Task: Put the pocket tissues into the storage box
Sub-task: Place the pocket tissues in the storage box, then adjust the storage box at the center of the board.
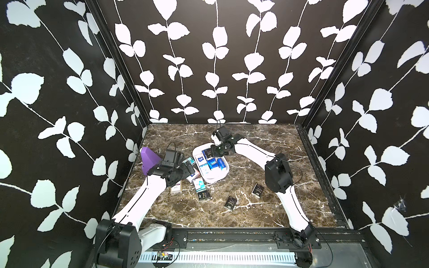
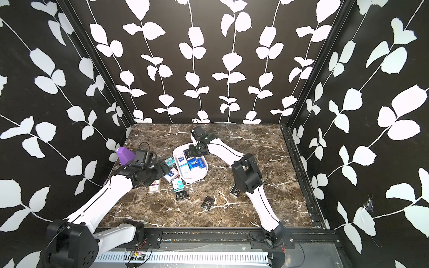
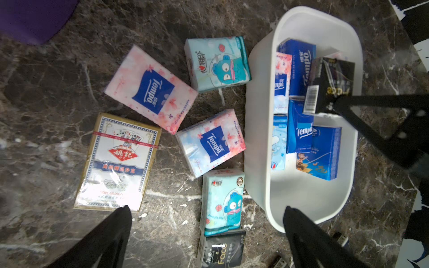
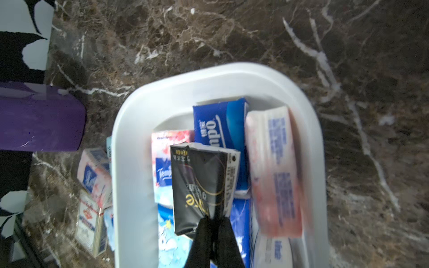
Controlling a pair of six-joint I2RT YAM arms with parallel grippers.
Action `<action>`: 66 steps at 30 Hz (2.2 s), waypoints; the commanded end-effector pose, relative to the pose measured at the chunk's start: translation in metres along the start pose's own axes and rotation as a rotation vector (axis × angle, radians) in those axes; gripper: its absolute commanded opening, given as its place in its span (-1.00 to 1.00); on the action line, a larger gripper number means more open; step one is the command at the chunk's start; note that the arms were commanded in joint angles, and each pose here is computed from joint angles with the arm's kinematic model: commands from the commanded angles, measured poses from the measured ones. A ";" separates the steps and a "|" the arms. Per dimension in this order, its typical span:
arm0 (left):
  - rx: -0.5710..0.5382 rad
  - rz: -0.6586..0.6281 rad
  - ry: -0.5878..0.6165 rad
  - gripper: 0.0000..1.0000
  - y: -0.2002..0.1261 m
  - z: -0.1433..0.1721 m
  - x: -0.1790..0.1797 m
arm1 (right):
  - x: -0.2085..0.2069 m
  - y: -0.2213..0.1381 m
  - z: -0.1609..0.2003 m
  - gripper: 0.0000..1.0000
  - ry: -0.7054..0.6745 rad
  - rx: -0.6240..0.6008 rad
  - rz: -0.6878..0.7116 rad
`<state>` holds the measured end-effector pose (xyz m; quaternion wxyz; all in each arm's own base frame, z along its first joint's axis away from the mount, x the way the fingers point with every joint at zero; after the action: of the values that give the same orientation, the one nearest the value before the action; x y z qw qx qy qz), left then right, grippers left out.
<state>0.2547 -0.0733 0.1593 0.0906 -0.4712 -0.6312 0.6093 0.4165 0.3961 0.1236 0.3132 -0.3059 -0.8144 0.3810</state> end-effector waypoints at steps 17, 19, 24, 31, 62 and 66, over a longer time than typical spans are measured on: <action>0.011 -0.011 0.023 0.98 -0.006 0.001 0.003 | -0.008 -0.094 0.004 -0.12 -0.082 -0.068 0.084; 0.023 -0.005 0.020 0.98 -0.004 0.002 0.002 | -0.014 -0.097 0.021 -0.12 -0.067 -0.036 0.081; 0.059 0.009 0.015 0.98 -0.001 0.006 -0.002 | -0.019 -0.088 0.055 -0.13 -0.043 0.036 0.017; 0.078 -0.004 0.030 0.98 -0.002 0.007 -0.002 | -0.028 -0.064 0.073 -0.13 -0.006 0.072 0.029; 0.057 -0.001 0.064 0.98 -0.022 0.007 0.000 | -0.059 -0.115 0.147 -0.90 0.073 0.180 0.213; 0.077 0.022 0.049 0.98 -0.015 0.009 -0.005 | -0.068 -0.129 0.185 -0.89 0.089 0.253 0.257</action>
<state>0.2427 -0.0780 0.1742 0.1237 -0.4871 -0.6063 0.6163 0.3080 0.2247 0.1244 0.3284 -0.3736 -0.7317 0.4660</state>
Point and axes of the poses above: each gripper's point midway between its finger pads, its own y axis out along the fingers, its own x axis along the line the jaws close on, z = x × y, the point moved 4 cm from there along -y, back along the fingers, and after that the axes turned 15 degrees about -y, right-handed, at the moved point
